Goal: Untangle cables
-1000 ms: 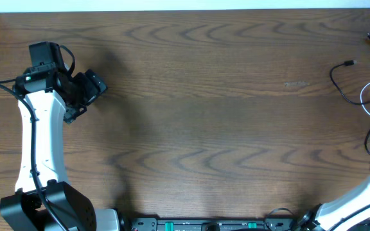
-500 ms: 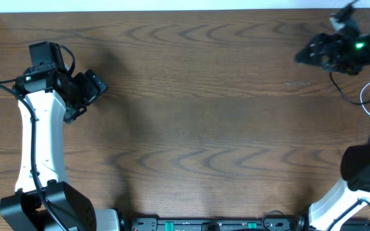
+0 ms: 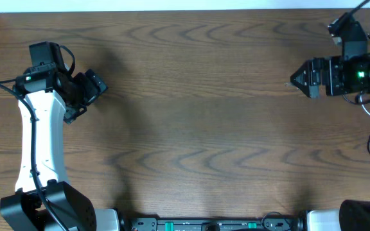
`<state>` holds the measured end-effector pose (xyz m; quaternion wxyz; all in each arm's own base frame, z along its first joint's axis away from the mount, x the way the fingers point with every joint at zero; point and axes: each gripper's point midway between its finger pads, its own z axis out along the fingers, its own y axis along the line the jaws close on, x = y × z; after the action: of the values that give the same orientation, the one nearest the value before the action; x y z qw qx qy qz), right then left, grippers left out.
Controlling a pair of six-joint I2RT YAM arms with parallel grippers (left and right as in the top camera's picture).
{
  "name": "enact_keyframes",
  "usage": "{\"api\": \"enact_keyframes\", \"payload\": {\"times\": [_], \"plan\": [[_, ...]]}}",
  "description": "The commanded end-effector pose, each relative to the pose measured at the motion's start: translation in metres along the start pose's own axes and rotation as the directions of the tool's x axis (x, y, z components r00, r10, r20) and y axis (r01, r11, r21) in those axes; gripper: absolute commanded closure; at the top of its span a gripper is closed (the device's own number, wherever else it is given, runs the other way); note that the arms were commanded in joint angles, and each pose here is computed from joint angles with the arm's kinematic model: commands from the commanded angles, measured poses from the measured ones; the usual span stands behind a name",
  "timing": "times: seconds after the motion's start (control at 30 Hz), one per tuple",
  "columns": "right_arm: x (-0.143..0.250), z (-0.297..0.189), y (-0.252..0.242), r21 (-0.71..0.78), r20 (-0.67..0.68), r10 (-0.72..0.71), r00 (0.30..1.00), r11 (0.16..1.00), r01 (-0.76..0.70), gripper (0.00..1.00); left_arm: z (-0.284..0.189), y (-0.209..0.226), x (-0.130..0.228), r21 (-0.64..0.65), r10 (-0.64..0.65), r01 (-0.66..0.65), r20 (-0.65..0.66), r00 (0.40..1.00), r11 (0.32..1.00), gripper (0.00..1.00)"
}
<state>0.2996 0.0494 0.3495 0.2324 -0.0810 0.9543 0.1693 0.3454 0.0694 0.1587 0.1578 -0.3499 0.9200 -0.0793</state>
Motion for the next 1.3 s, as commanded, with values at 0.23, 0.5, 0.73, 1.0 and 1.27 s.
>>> {"api": "enact_keyframes", "payload": {"times": [0.23, 0.5, 0.73, 1.0, 1.27], "plan": [[0.003, -0.015, 0.006, 0.020, 0.042, -0.004, 0.999, 1.000, 0.003, 0.01, 0.002, 0.001, 0.001, -0.007, -0.001, 0.001, -0.003, 1.000, 1.000, 0.04], [0.000, -0.014, 0.019, -0.018, 0.058, -0.024, 0.998, 1.000, 0.025, 0.01, 0.002, 0.001, 0.001, -0.008, -0.001, 0.001, -0.003, 1.000, 1.000, 0.04], [-0.014, -0.020, 0.046, 0.071, 0.244, -0.232, 0.942, 0.973, 0.221, 0.01, 0.002, 0.001, 0.001, -0.008, -0.001, 0.001, -0.003, 1.000, 1.000, 0.04], [0.012, 0.005, 0.027, 0.235, 0.472, -0.334, 0.816, 0.940, 0.248, 0.01, 0.002, 0.001, 0.001, -0.007, -0.001, 0.001, -0.003, 1.000, 1.000, 0.04], [0.041, 0.015, 0.006, 0.335, 0.664, -0.373, 0.648, 0.923, 0.188, 0.01, 0.002, 0.001, 0.001, -0.007, -0.001, 0.001, -0.003, 1.000, 1.000, 0.04]]}}
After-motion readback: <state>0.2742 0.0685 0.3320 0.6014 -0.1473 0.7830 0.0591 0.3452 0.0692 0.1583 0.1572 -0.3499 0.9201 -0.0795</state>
